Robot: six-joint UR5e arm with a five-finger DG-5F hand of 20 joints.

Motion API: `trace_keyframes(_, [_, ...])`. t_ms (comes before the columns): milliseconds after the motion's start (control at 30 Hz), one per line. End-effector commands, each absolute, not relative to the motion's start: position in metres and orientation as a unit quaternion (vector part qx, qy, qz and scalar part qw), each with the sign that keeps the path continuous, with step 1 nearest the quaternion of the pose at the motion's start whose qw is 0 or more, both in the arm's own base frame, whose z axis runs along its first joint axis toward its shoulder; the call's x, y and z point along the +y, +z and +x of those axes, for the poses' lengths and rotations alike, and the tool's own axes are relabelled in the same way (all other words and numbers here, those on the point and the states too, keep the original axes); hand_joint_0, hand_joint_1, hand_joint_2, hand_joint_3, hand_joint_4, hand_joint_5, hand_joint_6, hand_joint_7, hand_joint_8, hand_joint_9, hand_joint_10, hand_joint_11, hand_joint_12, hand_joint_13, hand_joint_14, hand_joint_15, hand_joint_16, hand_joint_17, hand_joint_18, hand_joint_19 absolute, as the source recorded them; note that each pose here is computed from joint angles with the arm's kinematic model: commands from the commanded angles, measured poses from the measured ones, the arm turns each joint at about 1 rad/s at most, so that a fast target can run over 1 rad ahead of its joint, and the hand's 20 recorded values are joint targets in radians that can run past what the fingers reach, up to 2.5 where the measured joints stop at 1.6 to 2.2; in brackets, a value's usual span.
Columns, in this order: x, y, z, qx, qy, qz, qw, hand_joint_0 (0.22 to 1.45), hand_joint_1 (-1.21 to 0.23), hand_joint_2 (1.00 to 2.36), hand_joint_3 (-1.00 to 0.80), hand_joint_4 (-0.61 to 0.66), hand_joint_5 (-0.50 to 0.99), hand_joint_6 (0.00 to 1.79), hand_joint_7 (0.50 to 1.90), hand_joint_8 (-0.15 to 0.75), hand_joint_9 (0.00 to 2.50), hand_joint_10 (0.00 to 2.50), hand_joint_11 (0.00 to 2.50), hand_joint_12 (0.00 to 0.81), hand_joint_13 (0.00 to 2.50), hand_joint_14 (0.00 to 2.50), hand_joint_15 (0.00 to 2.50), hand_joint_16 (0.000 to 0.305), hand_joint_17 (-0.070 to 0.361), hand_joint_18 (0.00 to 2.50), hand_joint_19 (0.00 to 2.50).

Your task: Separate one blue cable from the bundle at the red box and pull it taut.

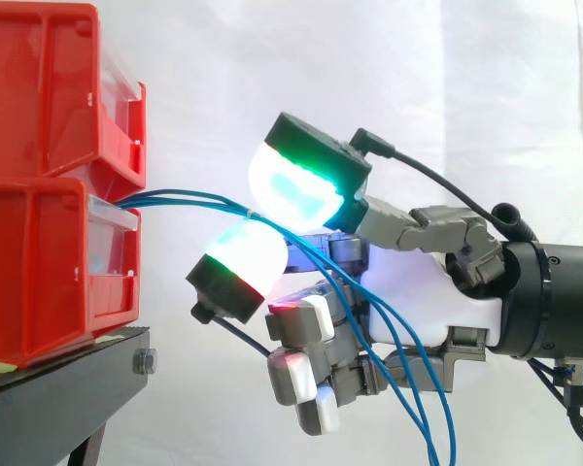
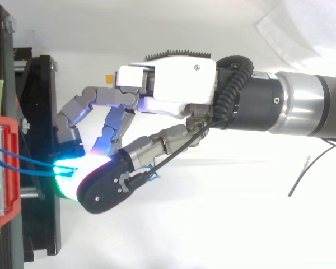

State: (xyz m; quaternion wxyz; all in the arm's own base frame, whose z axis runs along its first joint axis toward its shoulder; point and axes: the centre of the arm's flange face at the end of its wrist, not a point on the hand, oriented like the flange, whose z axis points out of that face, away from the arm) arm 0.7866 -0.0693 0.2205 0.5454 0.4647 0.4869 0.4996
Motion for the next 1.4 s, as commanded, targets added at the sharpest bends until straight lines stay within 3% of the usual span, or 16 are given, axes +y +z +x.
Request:
trace_keyframes(0, [-0.0693, 0.2207, 0.7867, 0.487, 0.500, 0.465, 0.545, 0.67, -0.78, 1.02, -0.31, 0.04, -0.16, 0.90, 1.16, 0.320, 1.19, 0.02, 0.94, 0.371, 1.14, 0.03, 0.66, 0.052, 0.117, 0.97, 0.84])
trace_keyframes(167, [-0.0693, 0.2207, 0.7867, 0.487, 0.499, 0.464, 0.546, 0.78, -0.89, 1.01, -0.38, -0.08, -0.17, 0.92, 1.22, 0.311, 1.16, 0.02, 0.96, 0.360, 1.12, 0.02, 0.66, 0.051, 0.114, 0.95, 0.82])
trace_keyframes(267, [-0.0693, 0.2207, 0.7867, 0.488, 0.498, 0.463, 0.547, 0.80, -0.89, 1.00, -0.50, -0.10, -0.17, 0.93, 1.17, 0.301, 1.16, 0.02, 0.94, 0.352, 1.12, 0.03, 0.65, 0.050, 0.112, 0.94, 0.80])
trace_keyframes(733, [-0.0693, 0.2207, 0.7867, 0.488, 0.498, 0.463, 0.547, 0.60, -0.93, 1.00, -0.50, 0.03, -0.14, 0.92, 1.12, 0.298, 1.25, 0.03, 0.96, 0.355, 1.18, 0.03, 0.69, 0.049, 0.109, 0.96, 0.82])
trace_keyframes(1033, [-0.0692, 0.2207, 0.7867, 0.488, 0.499, 0.463, 0.546, 0.48, -0.69, 1.00, -0.50, 0.07, -0.13, 0.91, 1.07, 0.323, 1.28, 0.02, 0.94, 0.393, 1.21, 0.02, 0.68, 0.057, 0.128, 1.03, 0.83])
trace_keyframes(1233, [-0.0692, 0.2207, 0.7867, 0.489, 0.498, 0.463, 0.547, 0.51, -0.54, 1.00, -0.50, 0.06, -0.13, 0.90, 1.07, 0.315, 1.28, 0.02, 0.92, 0.382, 1.21, 0.02, 0.68, 0.055, 0.125, 1.02, 0.84])
trace_keyframes(1367, [-0.0690, 0.2207, 0.7867, 0.489, 0.499, 0.462, 0.546, 0.57, -0.45, 1.00, -0.50, 0.02, -0.13, 0.89, 1.15, 0.307, 1.31, 0.02, 0.93, 0.365, 1.23, 0.03, 0.70, 0.051, 0.115, 1.01, 0.88])
